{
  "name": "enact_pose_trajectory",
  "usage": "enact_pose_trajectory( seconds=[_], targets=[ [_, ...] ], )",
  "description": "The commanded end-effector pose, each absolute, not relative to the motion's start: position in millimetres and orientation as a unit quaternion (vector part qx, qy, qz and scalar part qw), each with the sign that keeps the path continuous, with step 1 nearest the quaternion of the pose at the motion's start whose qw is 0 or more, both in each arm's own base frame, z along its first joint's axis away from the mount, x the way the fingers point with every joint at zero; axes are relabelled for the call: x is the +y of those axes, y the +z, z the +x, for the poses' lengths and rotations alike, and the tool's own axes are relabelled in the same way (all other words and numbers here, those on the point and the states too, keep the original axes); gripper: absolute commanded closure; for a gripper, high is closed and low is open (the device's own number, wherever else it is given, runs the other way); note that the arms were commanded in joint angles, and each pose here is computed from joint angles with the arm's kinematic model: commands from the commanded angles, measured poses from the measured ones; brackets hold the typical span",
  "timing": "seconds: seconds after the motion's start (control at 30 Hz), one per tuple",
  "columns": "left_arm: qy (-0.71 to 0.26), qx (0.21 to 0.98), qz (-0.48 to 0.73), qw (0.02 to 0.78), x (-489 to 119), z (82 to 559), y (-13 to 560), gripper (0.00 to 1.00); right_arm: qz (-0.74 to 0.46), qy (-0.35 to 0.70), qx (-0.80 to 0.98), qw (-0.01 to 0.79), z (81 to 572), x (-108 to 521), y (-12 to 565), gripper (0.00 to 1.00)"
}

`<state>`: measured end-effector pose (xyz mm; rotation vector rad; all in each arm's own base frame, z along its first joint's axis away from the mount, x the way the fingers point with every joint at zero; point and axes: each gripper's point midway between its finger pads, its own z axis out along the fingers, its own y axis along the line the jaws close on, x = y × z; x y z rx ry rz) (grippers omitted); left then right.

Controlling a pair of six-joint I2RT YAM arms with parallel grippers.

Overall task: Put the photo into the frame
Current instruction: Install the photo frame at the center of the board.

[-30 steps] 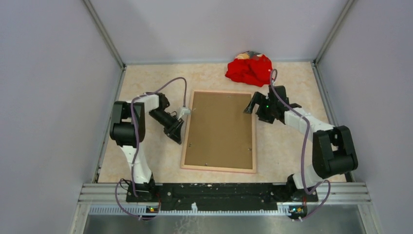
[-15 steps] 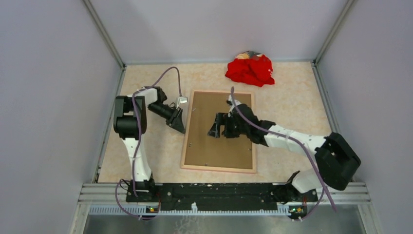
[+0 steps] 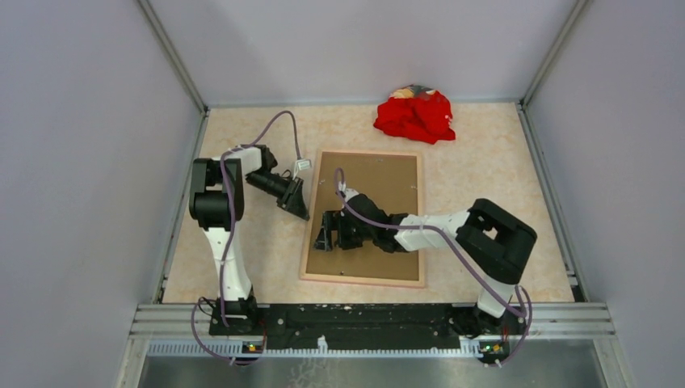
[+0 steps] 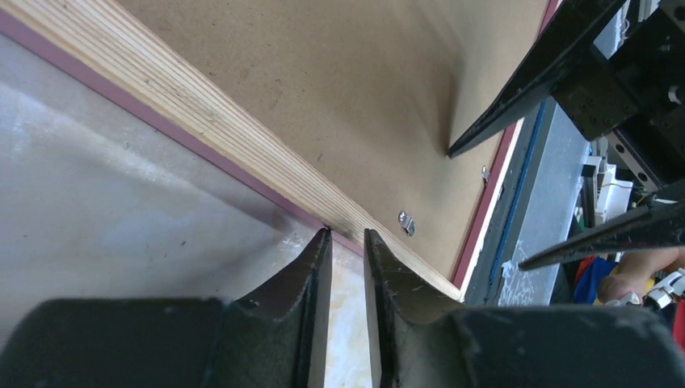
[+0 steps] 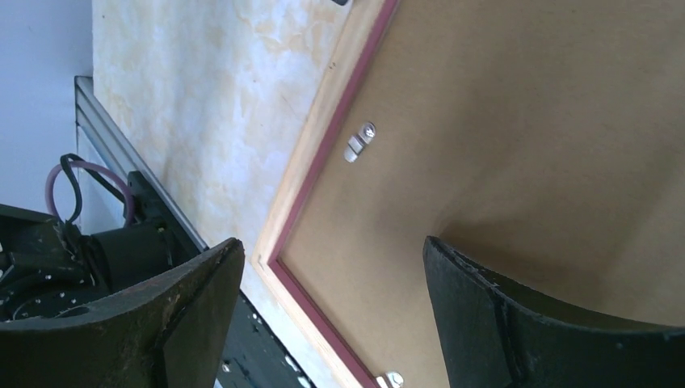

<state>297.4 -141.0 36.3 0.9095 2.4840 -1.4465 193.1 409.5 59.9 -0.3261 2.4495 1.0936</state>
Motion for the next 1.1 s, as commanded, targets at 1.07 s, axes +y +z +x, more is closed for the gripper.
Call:
enact_pose_trajectory(
  seconds=[1.07],
  targets=[
    [-0.471,0.824,0.306,0.075,-142.1,299.9,32.4,0.79,-0.114,0.453,0.861,0.201,204.7,470.2,58.4,0.23]
  ],
)
